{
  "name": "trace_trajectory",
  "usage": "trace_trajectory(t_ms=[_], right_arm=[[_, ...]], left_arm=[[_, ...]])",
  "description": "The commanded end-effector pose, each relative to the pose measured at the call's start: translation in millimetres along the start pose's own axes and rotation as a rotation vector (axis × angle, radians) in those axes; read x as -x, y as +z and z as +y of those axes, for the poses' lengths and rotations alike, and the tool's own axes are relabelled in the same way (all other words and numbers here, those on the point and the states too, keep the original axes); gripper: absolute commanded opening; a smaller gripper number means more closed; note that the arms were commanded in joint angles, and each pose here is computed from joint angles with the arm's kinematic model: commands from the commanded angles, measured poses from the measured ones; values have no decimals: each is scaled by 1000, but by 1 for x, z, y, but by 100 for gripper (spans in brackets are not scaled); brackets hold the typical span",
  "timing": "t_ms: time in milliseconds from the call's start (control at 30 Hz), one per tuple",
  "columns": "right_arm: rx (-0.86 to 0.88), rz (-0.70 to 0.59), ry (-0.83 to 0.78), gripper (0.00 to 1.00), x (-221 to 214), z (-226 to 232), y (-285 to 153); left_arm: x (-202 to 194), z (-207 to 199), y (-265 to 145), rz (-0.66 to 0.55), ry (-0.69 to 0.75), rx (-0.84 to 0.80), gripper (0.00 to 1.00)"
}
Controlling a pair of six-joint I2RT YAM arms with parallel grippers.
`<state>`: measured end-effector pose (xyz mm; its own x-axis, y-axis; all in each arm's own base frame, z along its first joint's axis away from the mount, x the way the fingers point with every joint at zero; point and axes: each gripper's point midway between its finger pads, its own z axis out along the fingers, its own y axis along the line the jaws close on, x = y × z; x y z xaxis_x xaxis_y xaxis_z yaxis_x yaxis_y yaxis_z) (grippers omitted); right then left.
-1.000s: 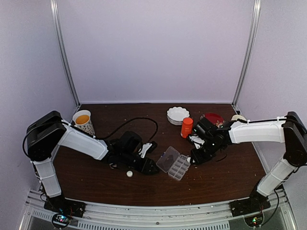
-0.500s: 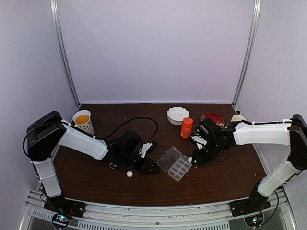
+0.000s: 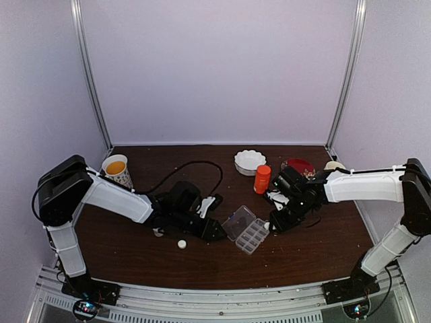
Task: Sort the pills into containers
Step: Pour the pill into the compartment of the pill container.
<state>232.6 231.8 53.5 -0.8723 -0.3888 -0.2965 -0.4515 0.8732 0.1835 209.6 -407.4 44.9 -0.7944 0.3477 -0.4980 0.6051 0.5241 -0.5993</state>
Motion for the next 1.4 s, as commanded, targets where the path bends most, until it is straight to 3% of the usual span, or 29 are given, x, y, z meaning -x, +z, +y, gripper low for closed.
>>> trace_trajectory(t_ms=[0,167,400,733,967,1367], right_arm=[[-11,-35,-26,0,13,3,-13],[-6,-55,-29,0,17,5,-18],[-31,23,-22,0,0,-3,3],[-21,-58,-30,0,13,2,-25],[-32,66,-21,0,-13,-6,12],[4,-71,-28,0,12,4,-25]], left_arm=[[23,-5,3,-55,7,-6,44],[25,-5,5,-58,2,-2,44],[27,-2,6,-59,-4,14,44],[27,0,7,-62,-8,16,44],[26,0,7,-58,-10,15,44],[24,1,9,-50,-12,16,44]])
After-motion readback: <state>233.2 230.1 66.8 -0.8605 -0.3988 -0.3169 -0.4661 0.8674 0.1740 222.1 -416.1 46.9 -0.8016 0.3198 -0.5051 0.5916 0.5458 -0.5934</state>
